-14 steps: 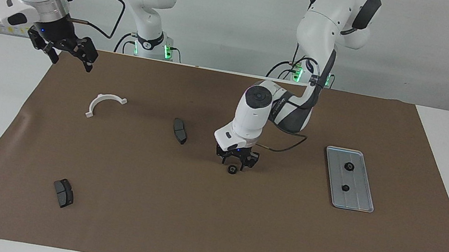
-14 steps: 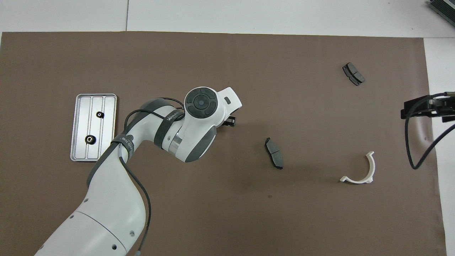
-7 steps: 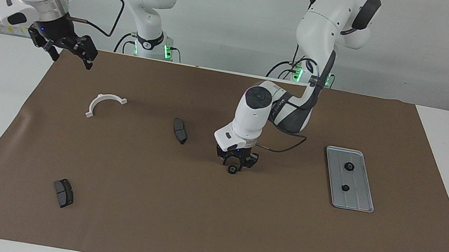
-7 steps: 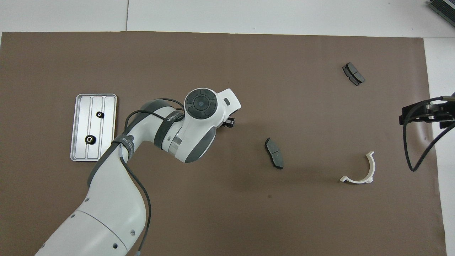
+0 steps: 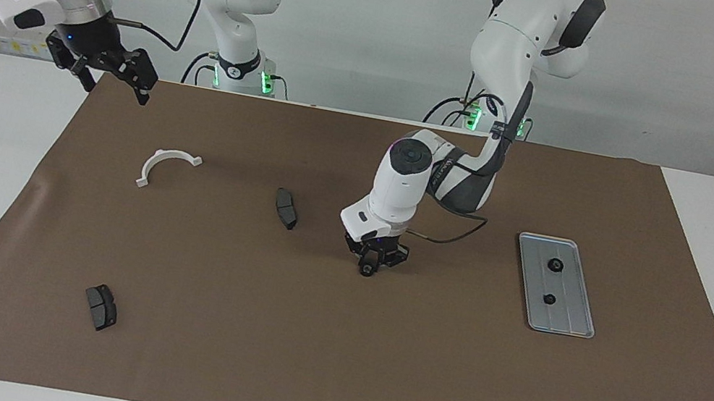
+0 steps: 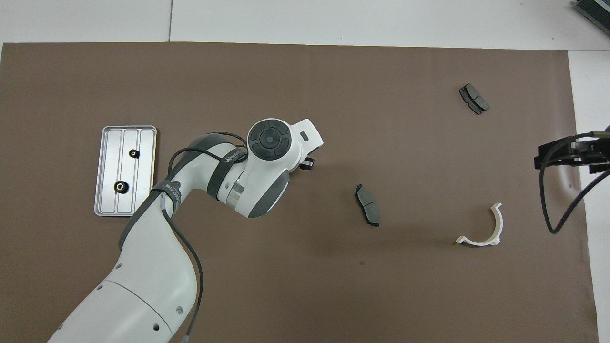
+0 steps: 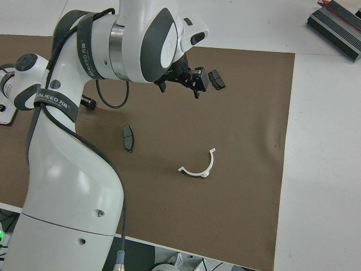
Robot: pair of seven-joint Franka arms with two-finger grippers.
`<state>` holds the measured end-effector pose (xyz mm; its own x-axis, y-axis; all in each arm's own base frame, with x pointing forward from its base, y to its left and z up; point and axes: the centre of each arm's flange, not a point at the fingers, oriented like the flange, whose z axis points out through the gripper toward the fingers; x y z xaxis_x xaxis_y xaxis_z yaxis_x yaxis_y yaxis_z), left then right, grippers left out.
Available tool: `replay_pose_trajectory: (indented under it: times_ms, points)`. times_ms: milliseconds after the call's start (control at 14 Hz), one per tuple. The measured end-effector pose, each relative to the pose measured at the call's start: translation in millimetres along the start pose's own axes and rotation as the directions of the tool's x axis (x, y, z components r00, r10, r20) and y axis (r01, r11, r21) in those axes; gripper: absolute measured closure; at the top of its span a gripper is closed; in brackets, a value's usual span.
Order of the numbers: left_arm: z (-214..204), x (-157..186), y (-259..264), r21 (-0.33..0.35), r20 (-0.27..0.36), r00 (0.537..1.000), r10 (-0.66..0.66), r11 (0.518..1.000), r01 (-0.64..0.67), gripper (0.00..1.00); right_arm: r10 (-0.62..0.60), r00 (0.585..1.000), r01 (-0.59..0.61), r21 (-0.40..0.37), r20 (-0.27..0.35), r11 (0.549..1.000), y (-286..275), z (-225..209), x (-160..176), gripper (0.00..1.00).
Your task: Pick bearing gear from pile to tray
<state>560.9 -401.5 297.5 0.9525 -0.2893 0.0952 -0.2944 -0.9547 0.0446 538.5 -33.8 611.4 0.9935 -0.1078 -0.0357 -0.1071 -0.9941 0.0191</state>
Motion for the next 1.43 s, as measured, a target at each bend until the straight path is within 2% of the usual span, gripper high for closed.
replay_pose_trajectory:
  times_ms: [286,500,714,929,1071,1214,1429]
  points:
    - [-1.4,3.0,-5.9,0.003,-0.003,1.000,-0.009,1.000,0.009,0.67,-0.017,1.000,0.017,0.003,-0.013,1.000,-8.1,0.2,-6.6,0.00]
    - [-15.2,20.0,-35.2,0.009,-0.009,0.998,-0.062,0.998,0.062,0.67,-0.023,1.000,0.023,0.003,-0.015,1.000,-11.2,-0.8,-7.9,0.00]
    - [-42.6,47.2,-118.3,0.024,0.011,0.982,-0.186,0.982,0.186,0.67,-0.021,1.000,0.021,0.003,-0.013,1.000,-10.4,-0.1,-7.9,0.00]
    - [-59.2,50.8,-205.3,0.039,0.029,0.965,-0.262,0.964,0.261,0.67,-0.021,1.000,0.021,0.003,-0.014,1.000,-10.4,-0.1,-7.9,0.00]
    - [-67.3,36.0,-273.7,0.052,0.057,0.965,-0.256,0.966,0.253,0.67,-0.015,1.000,0.015,0.004,-0.014,1.000,-6.8,0.0,-7.6,0.00]
    - [-71.1,6.2,-337.4,0.051,0.093,0.978,-0.188,0.982,0.184,0.67,0.003,1.000,-0.003,0.006,-0.014,1.000,3.1,0.4,-6.9,0.00]
    - [-70.0,-41.3,-395.8,0.031,0.147,0.986,-0.081,0.997,0.077,0.67,0.009,1.000,-0.009,0.007,-0.013,1.000,6.3,1.0,-6.8,0.00]
